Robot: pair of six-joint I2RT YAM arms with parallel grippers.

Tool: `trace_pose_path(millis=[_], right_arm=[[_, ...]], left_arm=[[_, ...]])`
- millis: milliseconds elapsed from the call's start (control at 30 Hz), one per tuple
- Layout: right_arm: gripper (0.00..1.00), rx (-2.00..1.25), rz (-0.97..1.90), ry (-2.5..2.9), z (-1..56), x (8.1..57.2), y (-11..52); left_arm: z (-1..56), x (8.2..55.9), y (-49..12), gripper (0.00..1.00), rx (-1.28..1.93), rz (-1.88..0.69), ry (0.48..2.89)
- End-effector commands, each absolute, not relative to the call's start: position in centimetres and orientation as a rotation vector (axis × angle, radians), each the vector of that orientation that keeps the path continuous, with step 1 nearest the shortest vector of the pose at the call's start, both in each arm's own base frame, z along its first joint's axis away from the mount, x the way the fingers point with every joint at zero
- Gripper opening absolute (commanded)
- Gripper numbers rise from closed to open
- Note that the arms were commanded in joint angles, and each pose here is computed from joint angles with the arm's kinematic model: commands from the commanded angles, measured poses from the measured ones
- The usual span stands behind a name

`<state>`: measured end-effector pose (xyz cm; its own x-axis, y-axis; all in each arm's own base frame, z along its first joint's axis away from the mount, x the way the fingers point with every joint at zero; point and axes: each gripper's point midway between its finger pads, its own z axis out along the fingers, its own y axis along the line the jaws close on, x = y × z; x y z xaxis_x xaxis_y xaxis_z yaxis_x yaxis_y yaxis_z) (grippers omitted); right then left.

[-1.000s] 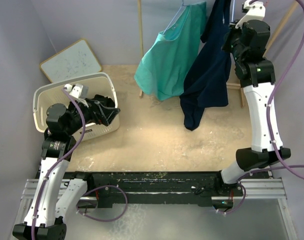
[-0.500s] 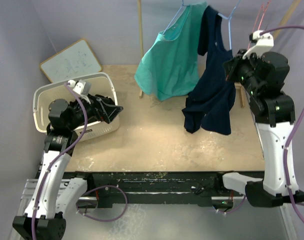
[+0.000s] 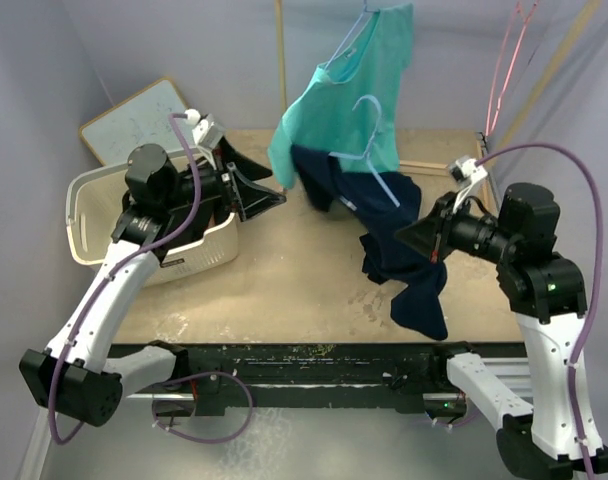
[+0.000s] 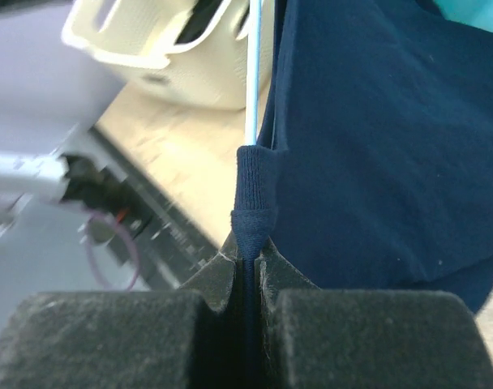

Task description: Remove the t-shirt from the hanger

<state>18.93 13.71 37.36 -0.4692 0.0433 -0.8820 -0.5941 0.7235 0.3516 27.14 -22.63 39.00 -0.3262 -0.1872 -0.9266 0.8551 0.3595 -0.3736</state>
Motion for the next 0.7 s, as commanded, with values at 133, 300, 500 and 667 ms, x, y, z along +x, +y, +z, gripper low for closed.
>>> trace_pose_path(millis=[133, 300, 500, 667], right_arm=[[0.00, -0.784, 1.228, 1.702, 39.1, 11.7, 18.4], [0.00, -0.848, 1.304, 1.652, 38.9, 10.8, 19.0], [0.00, -0.820, 1.316, 1.689, 37.8, 12.0, 19.2], [0.00, -0.797, 1.310, 1.721, 36.9, 13.0, 19.3]], left_arm=[[44.3, 24.5, -25.7, 0.99, 0.917, -1.288, 1.297], [44.7, 23.6, -26.0, 0.99, 0.965, -1.300, 1.258], [45.1, 21.5, -26.3, 0.97, 1.034, -1.353, 1.198], [45.4, 20.5, -26.5, 0.91, 1.061, -1.379, 1.167]])
